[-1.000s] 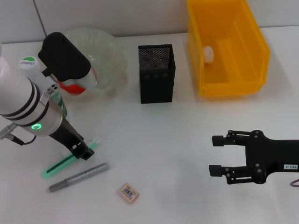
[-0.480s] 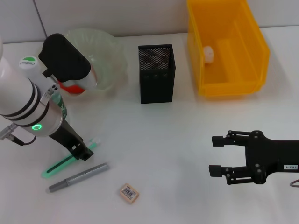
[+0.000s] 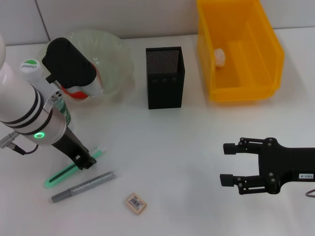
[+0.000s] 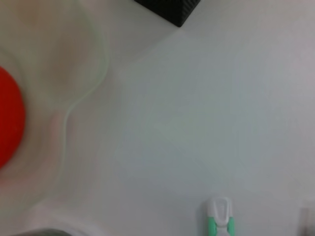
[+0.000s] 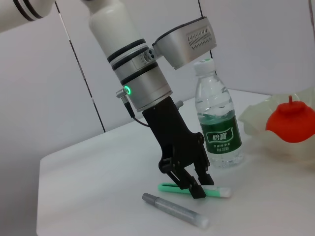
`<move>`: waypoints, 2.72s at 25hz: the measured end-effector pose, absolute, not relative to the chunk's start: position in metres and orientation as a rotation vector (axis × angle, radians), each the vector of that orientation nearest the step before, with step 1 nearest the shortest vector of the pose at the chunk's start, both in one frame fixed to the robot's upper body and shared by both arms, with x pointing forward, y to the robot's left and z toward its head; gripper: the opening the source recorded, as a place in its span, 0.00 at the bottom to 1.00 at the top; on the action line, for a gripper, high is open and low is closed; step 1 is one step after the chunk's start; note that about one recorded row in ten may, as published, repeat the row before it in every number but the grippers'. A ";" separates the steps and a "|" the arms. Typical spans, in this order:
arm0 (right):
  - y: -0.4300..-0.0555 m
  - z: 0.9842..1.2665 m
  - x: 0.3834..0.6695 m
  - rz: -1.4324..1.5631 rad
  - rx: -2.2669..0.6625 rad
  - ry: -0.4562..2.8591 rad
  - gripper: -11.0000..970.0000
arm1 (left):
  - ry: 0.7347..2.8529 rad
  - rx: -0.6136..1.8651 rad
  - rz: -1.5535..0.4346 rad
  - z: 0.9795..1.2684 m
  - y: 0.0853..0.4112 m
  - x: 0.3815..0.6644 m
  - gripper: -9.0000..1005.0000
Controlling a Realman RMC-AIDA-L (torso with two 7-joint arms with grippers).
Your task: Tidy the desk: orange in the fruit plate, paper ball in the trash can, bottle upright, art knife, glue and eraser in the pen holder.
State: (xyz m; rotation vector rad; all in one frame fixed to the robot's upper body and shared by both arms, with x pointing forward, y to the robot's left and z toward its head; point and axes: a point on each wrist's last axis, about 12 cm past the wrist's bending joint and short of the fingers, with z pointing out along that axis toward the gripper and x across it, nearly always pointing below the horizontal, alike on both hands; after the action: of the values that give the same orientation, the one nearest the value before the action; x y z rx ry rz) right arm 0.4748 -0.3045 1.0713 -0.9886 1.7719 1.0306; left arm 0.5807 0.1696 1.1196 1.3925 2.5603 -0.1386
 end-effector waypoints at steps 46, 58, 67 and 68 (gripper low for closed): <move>-0.309 1.073 0.473 1.038 -0.964 1.781 0.83 | 2.011 1.187 -0.526 1.212 0.133 0.574 0.20; -0.307 1.075 0.475 1.036 -0.965 1.768 0.83 | 1.596 0.866 -0.527 1.189 0.094 0.580 0.21; -0.308 1.075 0.475 1.036 -0.964 1.767 0.83 | 1.585 0.856 -0.486 1.170 0.082 0.594 0.21; -0.308 1.075 0.475 1.035 -0.964 1.768 0.83 | 1.591 0.858 -0.474 1.166 0.081 0.596 0.21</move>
State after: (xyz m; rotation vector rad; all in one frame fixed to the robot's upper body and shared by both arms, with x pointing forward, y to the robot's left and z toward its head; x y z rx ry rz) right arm 0.4751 -0.3082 1.0746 -0.9643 1.7678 1.0354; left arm 0.5957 0.0810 1.1660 0.8578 1.5906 -0.4737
